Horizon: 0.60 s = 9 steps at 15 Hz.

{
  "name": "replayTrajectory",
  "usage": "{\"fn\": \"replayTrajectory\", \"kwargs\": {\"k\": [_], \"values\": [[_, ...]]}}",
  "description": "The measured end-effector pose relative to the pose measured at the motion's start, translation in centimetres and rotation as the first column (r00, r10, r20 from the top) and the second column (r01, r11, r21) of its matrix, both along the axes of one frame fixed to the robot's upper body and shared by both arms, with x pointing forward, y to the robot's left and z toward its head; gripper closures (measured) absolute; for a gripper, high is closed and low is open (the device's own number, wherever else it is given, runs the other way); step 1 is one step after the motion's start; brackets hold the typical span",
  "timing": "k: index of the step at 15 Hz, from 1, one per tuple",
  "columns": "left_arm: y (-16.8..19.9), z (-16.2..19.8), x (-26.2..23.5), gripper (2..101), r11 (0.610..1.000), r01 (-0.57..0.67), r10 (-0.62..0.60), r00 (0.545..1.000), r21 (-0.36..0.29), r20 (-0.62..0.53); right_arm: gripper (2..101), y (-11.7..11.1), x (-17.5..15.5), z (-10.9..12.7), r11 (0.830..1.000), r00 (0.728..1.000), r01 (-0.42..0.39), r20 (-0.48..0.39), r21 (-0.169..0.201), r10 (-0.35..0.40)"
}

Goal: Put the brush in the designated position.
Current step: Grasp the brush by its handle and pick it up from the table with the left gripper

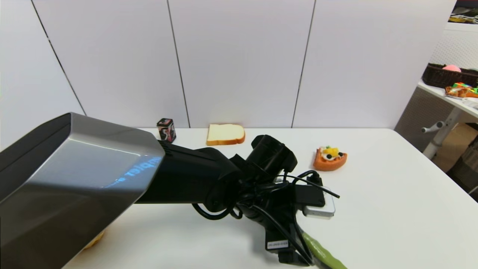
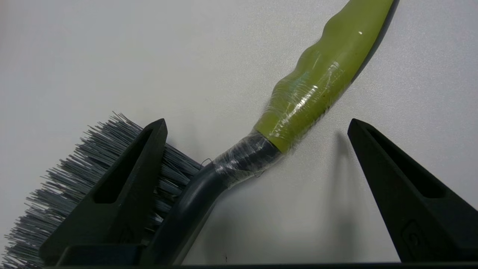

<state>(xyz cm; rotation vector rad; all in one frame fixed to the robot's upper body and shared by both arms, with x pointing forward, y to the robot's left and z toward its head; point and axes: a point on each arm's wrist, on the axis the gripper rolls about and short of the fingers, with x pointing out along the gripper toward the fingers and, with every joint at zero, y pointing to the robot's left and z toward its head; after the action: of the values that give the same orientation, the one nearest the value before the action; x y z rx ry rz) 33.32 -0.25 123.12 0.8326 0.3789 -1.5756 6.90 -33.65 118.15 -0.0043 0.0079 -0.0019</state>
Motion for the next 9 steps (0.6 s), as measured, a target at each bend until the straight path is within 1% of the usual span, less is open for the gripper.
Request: {"fn": "replayTrajectory", "kwargs": {"k": [1, 2, 4, 5, 7, 9], "values": [[-0.09, -0.18, -0.03, 5.3, 1.0, 0.001, -0.001, 1.0, 0.004, -0.003, 4.3, 0.0, 0.0, 0.0, 1.0, 1.0, 0.0, 0.0, 0.0, 0.0], [-0.17, -0.32, -0.07, 9.4, 1.0, 0.003, -0.003, 1.0, 0.006, -0.005, 4.3, 0.0, 0.0, 0.0, 1.0, 1.0, 0.0, 0.0, 0.0, 0.0], [-0.26, -0.52, -0.1, 29.1, 1.0, 0.006, -0.006, 1.0, 0.009, -0.009, 4.3, 0.0, 0.0, 0.0, 1.0, 1.0, 0.0, 0.0, 0.0, 0.0], [-0.28, -0.58, -0.09, 37.3, 1.0, 0.006, -0.006, 1.0, 0.01, -0.009, 4.3, 0.0, 0.0, 0.0, 1.0, 1.0, 0.0, 0.0, 0.0, 0.0], [-0.34, -0.75, -0.09, 50.3, 1.0, 0.007, -0.007, 1.0, 0.013, -0.012, 4.3, 0.0, 0.0, 0.0, 1.0, 1.0, 0.0, 0.0, 0.0, 0.0], [-0.35, -0.93, -0.06, 60.0, 1.0, 0.007, -0.007, 1.0, 0.017, -0.017, 4.3, 0.0, 0.0, 0.0, 1.0, 1.0, 0.0, 0.0, 0.0, 0.0]]}}
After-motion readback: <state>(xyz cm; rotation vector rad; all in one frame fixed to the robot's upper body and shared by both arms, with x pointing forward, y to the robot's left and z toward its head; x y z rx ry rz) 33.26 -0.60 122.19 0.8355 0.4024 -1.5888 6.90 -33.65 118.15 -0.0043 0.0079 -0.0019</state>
